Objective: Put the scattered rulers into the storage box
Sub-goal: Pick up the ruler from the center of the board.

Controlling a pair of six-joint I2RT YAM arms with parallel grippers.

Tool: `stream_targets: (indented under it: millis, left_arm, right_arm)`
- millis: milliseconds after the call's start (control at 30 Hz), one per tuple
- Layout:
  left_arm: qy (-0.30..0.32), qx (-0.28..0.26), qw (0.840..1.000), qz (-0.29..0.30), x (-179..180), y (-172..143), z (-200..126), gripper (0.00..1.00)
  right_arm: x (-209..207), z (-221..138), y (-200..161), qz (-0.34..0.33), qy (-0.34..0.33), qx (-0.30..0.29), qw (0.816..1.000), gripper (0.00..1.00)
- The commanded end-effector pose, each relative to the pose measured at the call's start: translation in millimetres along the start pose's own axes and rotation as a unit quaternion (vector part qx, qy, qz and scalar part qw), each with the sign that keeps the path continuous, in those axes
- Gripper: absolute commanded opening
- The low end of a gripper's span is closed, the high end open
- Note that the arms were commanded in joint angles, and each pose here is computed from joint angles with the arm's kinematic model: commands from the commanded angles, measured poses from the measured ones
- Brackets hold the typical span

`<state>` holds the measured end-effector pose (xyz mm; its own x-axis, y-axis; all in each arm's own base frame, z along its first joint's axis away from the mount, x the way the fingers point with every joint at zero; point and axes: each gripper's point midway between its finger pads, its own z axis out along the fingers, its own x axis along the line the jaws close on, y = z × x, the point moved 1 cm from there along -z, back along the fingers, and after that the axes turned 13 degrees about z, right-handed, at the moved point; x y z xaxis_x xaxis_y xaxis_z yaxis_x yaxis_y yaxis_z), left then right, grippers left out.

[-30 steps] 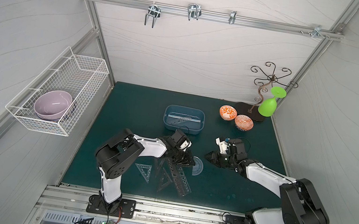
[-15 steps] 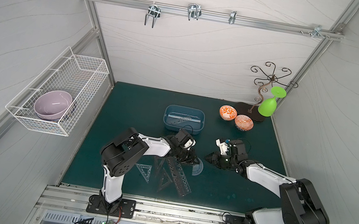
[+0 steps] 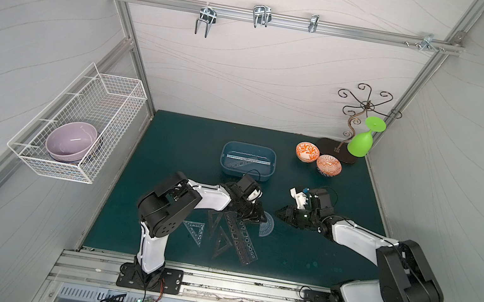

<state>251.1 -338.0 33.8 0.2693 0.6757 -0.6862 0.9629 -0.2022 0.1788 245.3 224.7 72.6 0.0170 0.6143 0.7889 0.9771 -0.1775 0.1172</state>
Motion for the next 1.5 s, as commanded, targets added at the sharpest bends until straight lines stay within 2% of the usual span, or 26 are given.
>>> stream_targets:
  millis: [0,233,667,1067,1467]
  left_arm:
    - [0.009,-0.003,1.000,0.012,-1,7,4,0.30]
    - [0.014,0.002,1.000,0.009,4,4,6,0.30]
    - [0.018,0.007,1.000,0.006,9,0,8,0.30]
    - [0.018,0.012,1.000,0.000,12,-4,11,0.30]
    - [0.016,0.011,1.000,0.000,13,-4,11,0.29]
  right_arm:
    - [-6,2,-6,0.013,-0.002,0.016,1.000,0.34]
    - [-15,6,-15,0.032,-0.012,0.038,0.999,0.43]
    - [-27,16,-28,0.065,-0.020,0.070,0.995,0.45]
    - [-28,23,-32,0.087,-0.004,0.084,0.993,0.42]
    - [-26,25,-30,0.092,0.007,0.080,0.992,0.30]
